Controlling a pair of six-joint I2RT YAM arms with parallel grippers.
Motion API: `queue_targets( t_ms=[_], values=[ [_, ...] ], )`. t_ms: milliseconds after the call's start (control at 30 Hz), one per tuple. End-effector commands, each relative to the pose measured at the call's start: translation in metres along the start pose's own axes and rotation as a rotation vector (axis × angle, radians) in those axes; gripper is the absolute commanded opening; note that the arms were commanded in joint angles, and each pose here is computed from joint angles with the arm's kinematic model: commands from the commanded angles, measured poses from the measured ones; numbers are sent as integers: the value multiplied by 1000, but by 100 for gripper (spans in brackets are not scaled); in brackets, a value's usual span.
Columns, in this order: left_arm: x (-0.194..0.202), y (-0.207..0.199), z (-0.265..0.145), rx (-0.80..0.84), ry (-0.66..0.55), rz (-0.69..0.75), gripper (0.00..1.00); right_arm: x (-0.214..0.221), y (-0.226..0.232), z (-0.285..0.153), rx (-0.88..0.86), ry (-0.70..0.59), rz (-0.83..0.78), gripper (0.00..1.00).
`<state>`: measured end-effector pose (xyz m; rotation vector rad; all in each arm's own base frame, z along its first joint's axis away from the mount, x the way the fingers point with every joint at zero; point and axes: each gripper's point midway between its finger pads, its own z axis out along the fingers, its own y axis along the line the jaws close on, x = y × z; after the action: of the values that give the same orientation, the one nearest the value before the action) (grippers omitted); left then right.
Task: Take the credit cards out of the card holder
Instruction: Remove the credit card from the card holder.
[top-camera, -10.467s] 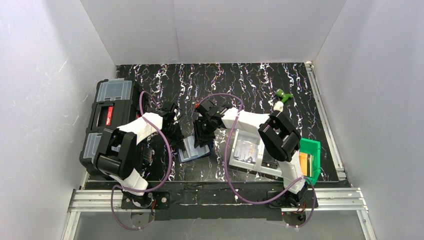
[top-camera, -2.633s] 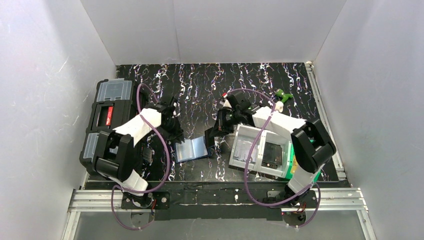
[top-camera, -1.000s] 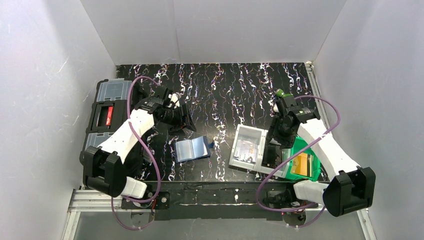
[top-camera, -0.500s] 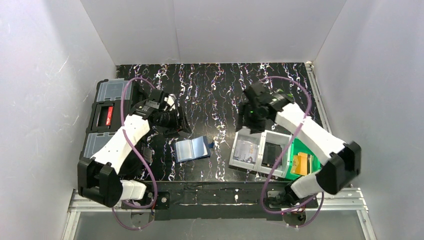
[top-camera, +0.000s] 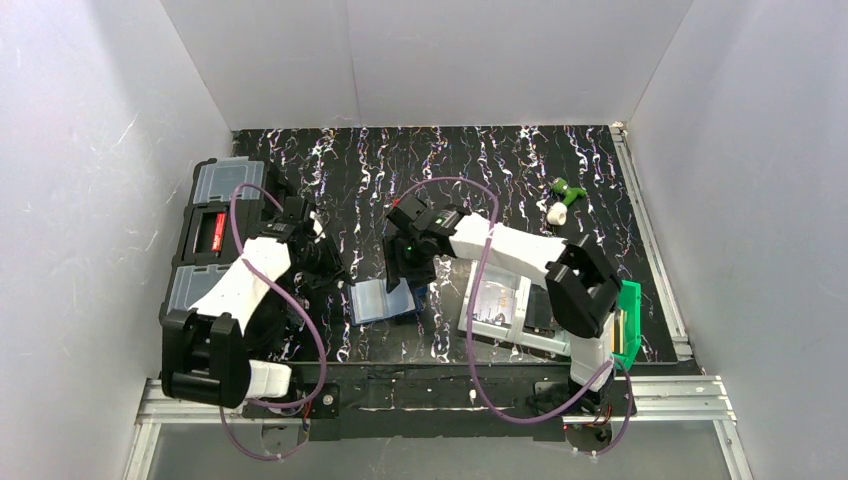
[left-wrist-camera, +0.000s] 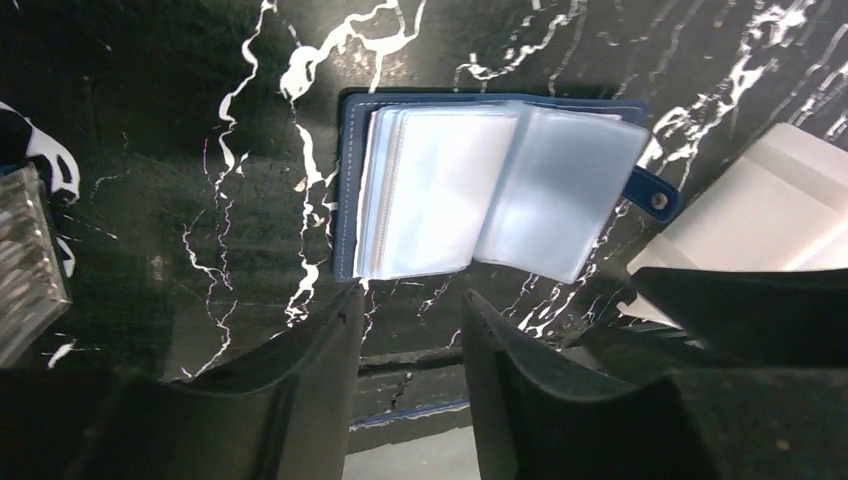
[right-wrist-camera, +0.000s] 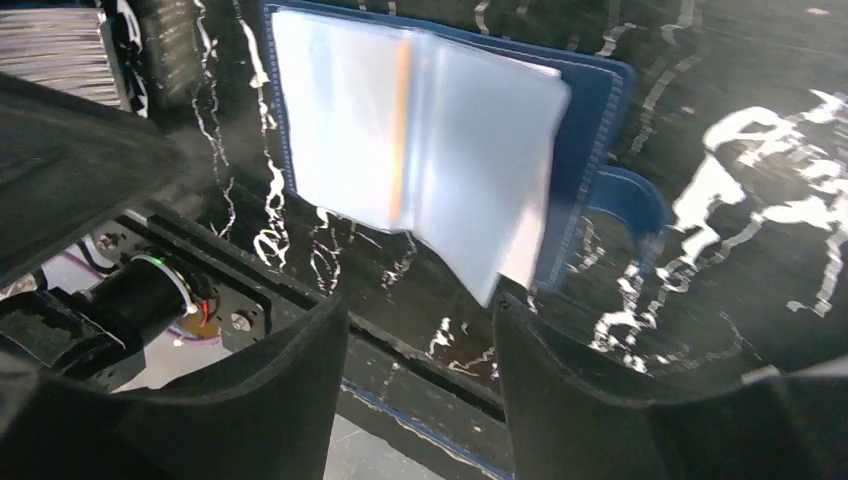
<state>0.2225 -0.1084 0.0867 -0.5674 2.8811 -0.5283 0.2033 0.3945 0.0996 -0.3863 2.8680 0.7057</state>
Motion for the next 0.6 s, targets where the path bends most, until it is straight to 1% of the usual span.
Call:
queue_targets(
  t_ms=[0, 133, 267, 567],
  values=[
    [2, 15, 27, -56, 36, -74, 22, -26, 34, 12, -101, -44, -35, 61],
    [8, 24, 45, -82, 65, -117, 9, -26, 33, 27, -105, -26, -46, 61],
    [16, 27, 63, -75, 107, -158, 0, -24, 28, 45, -87, 4, -56, 61],
    [31, 22, 78, -60, 154, -179, 0, -16, 12, 59, -31, 37, -66, 62]
  ],
)
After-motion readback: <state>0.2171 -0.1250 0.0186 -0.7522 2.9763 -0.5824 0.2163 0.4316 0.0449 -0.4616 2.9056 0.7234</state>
